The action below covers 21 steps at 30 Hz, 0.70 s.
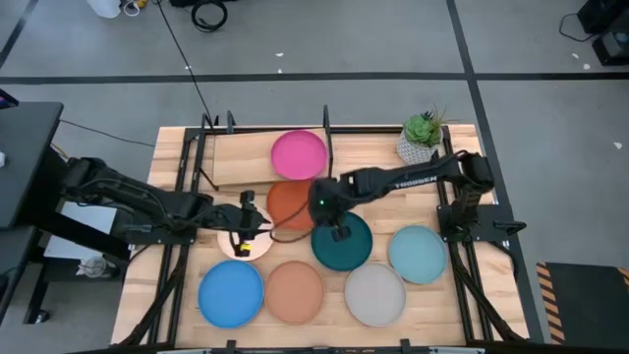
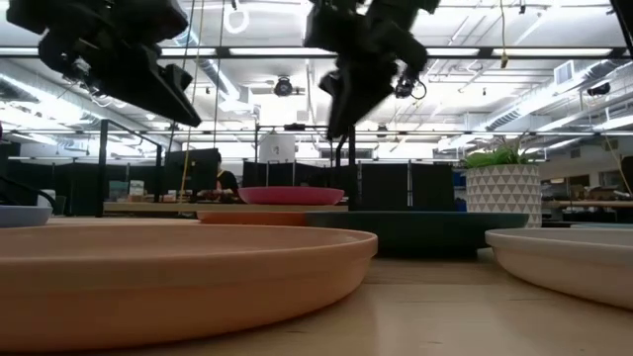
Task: Place and stack plates onto a shelf
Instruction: Stack the orange plate on top of the pink plate on the shelf
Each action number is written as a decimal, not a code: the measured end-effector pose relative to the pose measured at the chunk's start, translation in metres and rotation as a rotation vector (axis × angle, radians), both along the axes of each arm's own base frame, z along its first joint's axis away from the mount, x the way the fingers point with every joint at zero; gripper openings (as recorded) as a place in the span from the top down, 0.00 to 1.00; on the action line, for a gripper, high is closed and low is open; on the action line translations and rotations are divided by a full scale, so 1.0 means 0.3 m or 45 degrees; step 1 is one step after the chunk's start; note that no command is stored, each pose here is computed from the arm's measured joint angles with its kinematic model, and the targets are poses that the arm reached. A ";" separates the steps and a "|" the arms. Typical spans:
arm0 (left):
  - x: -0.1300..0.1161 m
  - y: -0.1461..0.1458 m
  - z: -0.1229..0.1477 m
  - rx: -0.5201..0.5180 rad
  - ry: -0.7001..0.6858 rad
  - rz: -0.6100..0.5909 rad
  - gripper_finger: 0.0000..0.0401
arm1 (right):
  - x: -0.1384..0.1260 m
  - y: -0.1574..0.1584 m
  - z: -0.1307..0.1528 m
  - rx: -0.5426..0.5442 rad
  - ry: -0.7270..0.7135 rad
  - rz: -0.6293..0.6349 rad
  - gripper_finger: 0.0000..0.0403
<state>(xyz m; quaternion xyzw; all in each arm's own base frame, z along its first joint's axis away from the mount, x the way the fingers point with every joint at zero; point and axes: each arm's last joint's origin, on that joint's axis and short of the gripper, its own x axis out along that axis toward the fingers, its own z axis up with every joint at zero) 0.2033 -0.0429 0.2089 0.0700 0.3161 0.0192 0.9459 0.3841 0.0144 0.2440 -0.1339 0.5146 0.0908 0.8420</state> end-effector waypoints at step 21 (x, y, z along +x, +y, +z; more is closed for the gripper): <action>0.254 -0.022 -0.136 0.213 0.298 0.023 0.68 | -0.276 0.039 -0.066 -0.039 -0.240 -0.243 0.74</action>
